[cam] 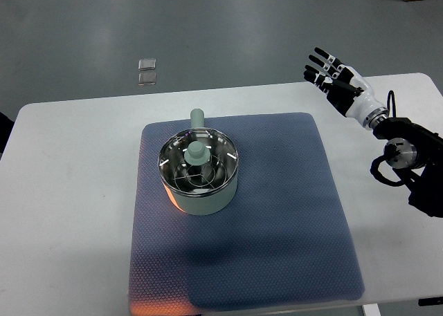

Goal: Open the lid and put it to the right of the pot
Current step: 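Raise the right hand and move it toward the pot, then reach the right hand over the pot toward the green lid knob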

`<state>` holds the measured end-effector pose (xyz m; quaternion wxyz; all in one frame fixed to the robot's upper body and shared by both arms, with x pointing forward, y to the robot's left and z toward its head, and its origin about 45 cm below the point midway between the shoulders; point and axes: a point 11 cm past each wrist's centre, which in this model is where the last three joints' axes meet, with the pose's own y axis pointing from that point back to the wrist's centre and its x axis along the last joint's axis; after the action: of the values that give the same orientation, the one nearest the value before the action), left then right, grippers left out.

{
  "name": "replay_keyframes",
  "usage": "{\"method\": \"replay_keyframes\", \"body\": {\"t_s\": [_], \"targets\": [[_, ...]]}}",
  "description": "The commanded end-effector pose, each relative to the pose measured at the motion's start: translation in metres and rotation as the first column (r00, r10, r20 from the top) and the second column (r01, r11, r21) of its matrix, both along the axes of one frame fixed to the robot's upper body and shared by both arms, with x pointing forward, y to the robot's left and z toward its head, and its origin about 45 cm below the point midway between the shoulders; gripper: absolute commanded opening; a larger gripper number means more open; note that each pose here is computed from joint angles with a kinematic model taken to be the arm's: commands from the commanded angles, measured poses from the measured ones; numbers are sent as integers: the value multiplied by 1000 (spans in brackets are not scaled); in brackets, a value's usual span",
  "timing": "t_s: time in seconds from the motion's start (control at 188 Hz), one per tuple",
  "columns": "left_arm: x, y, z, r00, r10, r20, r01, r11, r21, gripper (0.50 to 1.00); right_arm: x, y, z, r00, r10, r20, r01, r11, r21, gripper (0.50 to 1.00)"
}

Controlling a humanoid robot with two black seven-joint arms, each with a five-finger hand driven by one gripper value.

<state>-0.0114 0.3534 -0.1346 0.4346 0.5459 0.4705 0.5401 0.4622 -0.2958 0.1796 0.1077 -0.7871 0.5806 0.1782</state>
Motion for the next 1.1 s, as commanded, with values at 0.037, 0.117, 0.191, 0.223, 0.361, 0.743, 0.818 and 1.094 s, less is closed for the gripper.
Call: {"method": "replay_keyframes", "body": {"t_s": [0.037,0.117,0.191,0.223,0.361,0.743,0.818,1.094], "targets": [[0,0,0,1000,0,0,0,1000,0,1000,-1,1,-2,1000,9,-2,-9,1000,-19,926],[0,0,0,1000,2,1,-2,1000,0,1000,-1,2,-2,1000,12,-1,-12,1000,-26,926],[0,0,0,1000,2,1,-2,1000,0,1000,0,2,-1,1000,14,0,-14,999,-30,924],[0,0,0,1000,2,1,-2,1000,1,1000,0,2,-1,1000,14,0,-14,999,-30,924],[0,0,0,1000,2,1,-2,1000,1,1000,5,7,8,999,40,20,-39,998,-55,924],[-1,1,0,1000,0,-1,0,1000,1,1000,13,32,34,968,241,74,-214,939,-268,924],[0,1,0,1000,-1,0,1,1000,2,1000,16,34,48,947,309,88,-262,901,-346,924],[0,1,0,1000,-1,0,1,1000,2,1000,14,65,104,812,571,121,-382,677,-629,924]]}}
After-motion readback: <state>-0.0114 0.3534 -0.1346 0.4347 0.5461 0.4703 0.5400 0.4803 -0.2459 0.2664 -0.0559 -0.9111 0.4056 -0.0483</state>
